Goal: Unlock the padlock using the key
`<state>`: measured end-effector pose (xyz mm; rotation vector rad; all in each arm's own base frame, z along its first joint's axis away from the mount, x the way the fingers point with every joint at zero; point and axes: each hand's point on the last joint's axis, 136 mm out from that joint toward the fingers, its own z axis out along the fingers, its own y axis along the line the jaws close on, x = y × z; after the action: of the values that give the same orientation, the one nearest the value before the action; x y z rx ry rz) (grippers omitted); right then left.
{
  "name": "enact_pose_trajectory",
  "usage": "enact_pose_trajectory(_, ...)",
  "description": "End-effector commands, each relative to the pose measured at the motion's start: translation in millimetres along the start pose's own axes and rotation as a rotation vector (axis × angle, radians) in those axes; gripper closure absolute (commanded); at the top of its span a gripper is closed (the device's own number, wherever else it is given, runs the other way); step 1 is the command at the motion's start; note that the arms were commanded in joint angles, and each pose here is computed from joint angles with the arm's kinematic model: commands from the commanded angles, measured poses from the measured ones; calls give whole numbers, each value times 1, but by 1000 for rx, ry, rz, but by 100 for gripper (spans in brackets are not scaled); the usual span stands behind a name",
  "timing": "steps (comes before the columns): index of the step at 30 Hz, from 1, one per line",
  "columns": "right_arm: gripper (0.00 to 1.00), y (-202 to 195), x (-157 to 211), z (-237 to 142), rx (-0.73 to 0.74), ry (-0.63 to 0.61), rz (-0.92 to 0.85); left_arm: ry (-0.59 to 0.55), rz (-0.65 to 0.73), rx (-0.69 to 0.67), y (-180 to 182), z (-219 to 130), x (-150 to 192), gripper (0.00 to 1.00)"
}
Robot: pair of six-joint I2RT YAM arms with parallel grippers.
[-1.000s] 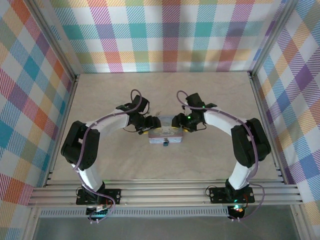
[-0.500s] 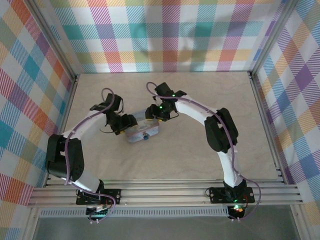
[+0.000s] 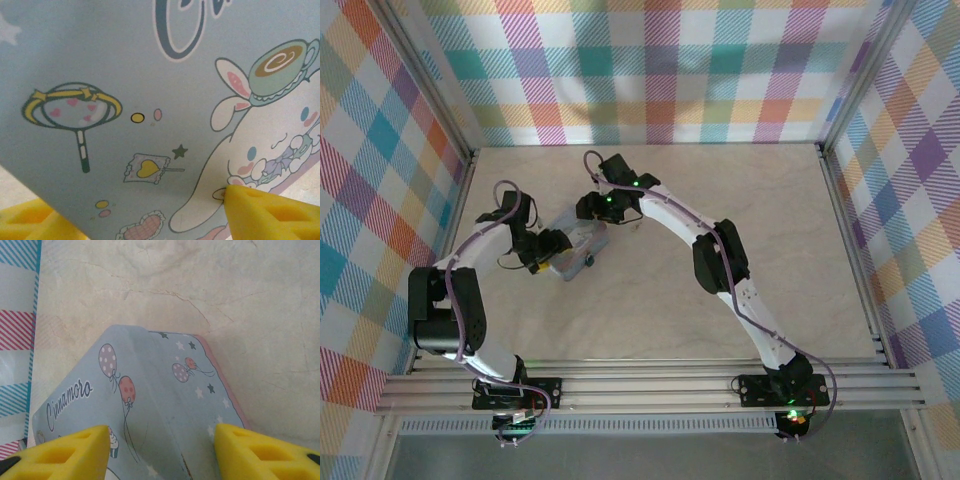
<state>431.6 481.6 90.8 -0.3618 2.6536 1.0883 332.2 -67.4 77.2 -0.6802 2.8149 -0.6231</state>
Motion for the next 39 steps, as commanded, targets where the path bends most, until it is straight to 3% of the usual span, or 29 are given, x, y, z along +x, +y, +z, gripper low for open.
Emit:
enact_pose_trajectory(1, 42, 47, 41, 6, -91, 119, -23, -71, 64, 90, -19, 3, -35, 32)
enact_pose_trajectory(15, 31, 44, 39, -21, -24, 82, -34, -144, -51, 115, -12, 7, -87, 30)
enact_pose_trajectory(25, 25, 50, 14, -56, -9, 19, -62, -241, -37, -17, -8, -30, -110, 22)
enact_pose_trajectory(34, 25, 8, 9, -95, 112, -50, -59, -262, -45, 6, -16, -46, -104, 21)
enact_pose_trajectory(39, 31, -43, 19, -117, 218, -44, 3, -280, 78, 23, -50, -52, -87, 23)
